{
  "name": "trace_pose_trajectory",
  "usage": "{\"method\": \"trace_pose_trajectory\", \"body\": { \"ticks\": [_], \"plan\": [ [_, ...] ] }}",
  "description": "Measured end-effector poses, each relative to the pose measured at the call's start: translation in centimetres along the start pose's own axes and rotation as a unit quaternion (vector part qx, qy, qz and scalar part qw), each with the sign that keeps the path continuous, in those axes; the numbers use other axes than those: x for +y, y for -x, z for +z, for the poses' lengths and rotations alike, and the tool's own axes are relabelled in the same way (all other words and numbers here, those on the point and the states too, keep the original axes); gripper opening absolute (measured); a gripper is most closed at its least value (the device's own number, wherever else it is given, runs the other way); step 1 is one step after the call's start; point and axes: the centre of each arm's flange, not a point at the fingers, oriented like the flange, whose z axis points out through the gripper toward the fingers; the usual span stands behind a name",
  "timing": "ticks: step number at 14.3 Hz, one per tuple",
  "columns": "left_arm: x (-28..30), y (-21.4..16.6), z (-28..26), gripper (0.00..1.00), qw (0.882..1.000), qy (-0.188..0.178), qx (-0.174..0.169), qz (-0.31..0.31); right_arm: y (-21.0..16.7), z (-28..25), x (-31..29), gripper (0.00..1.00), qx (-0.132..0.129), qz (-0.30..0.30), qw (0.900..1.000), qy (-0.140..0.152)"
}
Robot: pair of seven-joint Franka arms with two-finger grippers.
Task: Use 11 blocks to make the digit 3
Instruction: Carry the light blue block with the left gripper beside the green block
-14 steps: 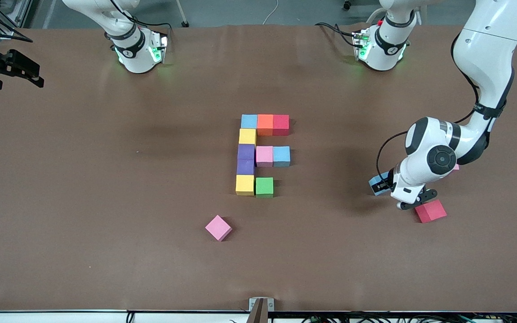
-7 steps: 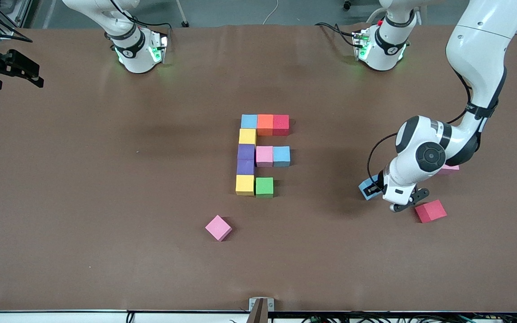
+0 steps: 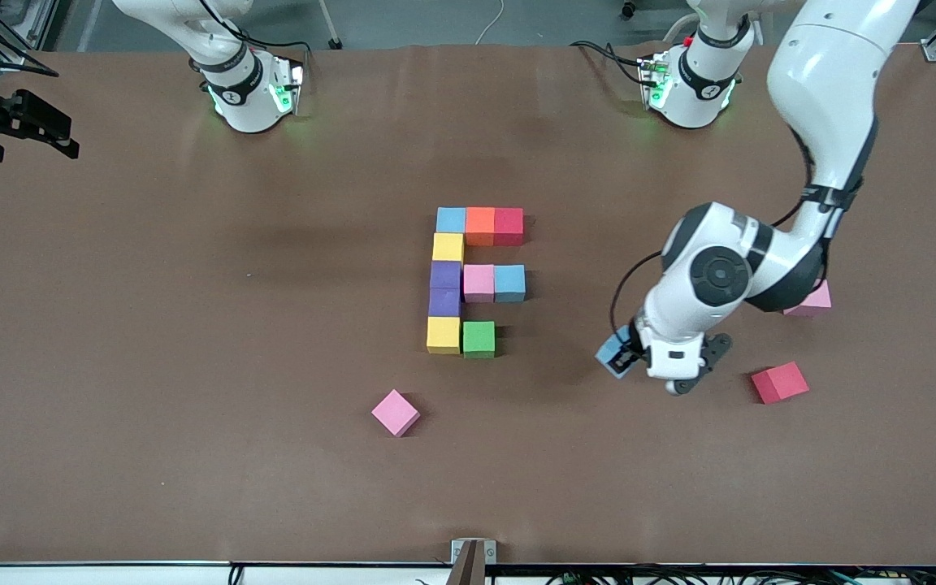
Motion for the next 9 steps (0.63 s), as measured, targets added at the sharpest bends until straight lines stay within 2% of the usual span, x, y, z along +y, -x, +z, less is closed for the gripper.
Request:
{"method": "trace_pose_trajectory", "body": {
  "ticks": [2,4,7,9],
  "plan": [
    [2.7,3.5,0.6,0.59,0.999,0.009,-0.009,-0.045,0.0,0.0,0.0,1.00,0.000,0.000,1.000,0.000],
    [4.2,5.9,1.6,0.59,0.993,0.009,-0.016,-0.120,0.0,0.0,0.0,1.00,0.000,0.000,1.000,0.000],
    [5.5,6.9,3.0,0.59,0.964,0.008,-0.025,-0.264,0.0,0.0,0.0,1.00,0.000,0.000,1.000,0.000],
    [6.2,7.2,4.9,0.59,0.944,0.002,-0.019,-0.330,0.0,0.0,0.0,1.00,0.000,0.000,1.000,0.000]
  ]
}}
